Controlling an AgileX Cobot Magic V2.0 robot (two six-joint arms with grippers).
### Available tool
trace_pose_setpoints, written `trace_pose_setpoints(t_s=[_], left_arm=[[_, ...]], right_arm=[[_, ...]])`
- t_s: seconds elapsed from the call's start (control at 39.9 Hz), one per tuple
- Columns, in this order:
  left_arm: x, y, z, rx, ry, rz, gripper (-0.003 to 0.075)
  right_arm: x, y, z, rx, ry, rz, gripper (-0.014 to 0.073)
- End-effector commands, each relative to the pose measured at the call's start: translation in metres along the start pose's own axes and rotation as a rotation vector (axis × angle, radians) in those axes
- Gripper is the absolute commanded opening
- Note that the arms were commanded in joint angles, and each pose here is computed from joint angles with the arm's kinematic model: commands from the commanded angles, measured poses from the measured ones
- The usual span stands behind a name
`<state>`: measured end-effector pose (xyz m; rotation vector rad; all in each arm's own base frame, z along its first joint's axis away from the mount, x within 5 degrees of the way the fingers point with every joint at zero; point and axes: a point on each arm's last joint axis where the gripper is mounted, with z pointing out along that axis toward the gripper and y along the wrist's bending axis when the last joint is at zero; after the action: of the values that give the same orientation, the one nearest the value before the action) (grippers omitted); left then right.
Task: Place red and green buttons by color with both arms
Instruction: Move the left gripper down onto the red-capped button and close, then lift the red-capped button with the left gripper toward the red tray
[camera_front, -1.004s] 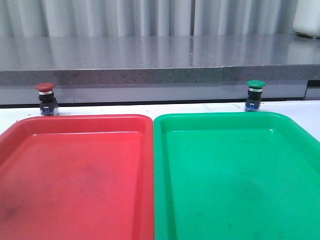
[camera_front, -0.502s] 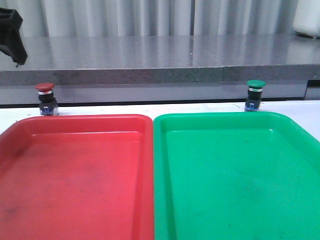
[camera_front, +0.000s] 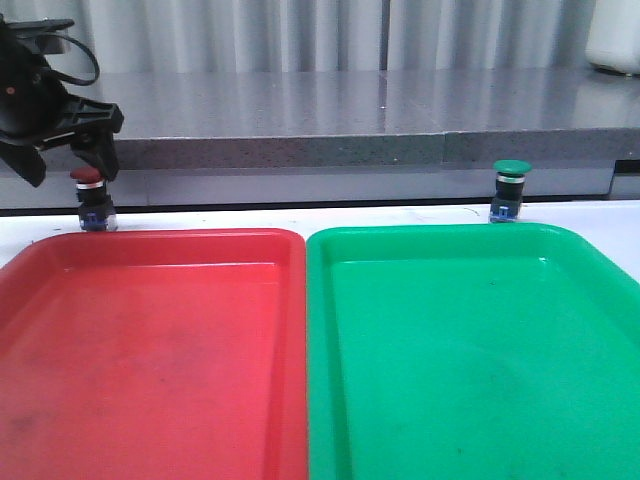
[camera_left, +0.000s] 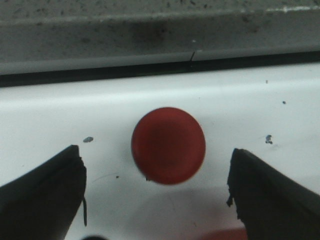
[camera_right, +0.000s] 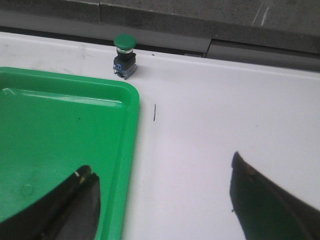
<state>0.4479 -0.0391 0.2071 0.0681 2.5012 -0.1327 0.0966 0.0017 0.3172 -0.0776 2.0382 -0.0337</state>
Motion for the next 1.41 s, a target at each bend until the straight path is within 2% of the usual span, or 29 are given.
trace_pose_setpoints(t_s=[0.0,0.23,0.48,0.55,0.68,0.83,1.05,1.25,1.38], left_arm=[[-0.028,-0.005,-0.011,0.009,-0.137,-0.004,0.0566],[-0.032,-0.007,0.01,0.012,-0.138,0.0,0.0549],[-0.031,-0.017,0.01,0.026,-0.131,0.016,0.0284],[-0.031,-0.018,0.009,0.028,-0.121,0.017,0.0237],[-0.034,-0.018,-0.002,0.03,-0.127,0.018,0.0211],[-0.044,-0.021,-0.035,0.036,-0.165,0.023,0.0209],[-0.054,-0.026,-0.122,0.052,-0.268,0.034,0.0209],[-0.023,-0.03,-0.19,0.095,-0.381,-0.014,0.0209],[0.007,-0.035,-0.212,0.113,-0.396,-0.015,0.0209]], right_arm=[[-0.015,-0.002,-0.004,0.014,-0.089,-0.018,0.0559],[-0.015,-0.002,-0.004,0.014,-0.089,-0.018,0.0559],[-0.015,-0.002,-0.004,0.014,-0.089,-0.018,0.0559],[-0.015,-0.002,-0.004,0.014,-0.089,-0.018,0.0559],[-0.015,-0.002,-0.004,0.014,-0.089,-0.018,0.0559],[-0.015,-0.002,-0.004,0.014,-0.089,-0.018,0.0559],[-0.015,-0.002,-0.004,0.014,-0.089,-0.018,0.0559],[-0.015,-0.002,-0.004,0.014,-0.089,-0.018,0.0559],[-0.015,-0.002,-0.004,0.014,-0.089,-0.018,0.0559]])
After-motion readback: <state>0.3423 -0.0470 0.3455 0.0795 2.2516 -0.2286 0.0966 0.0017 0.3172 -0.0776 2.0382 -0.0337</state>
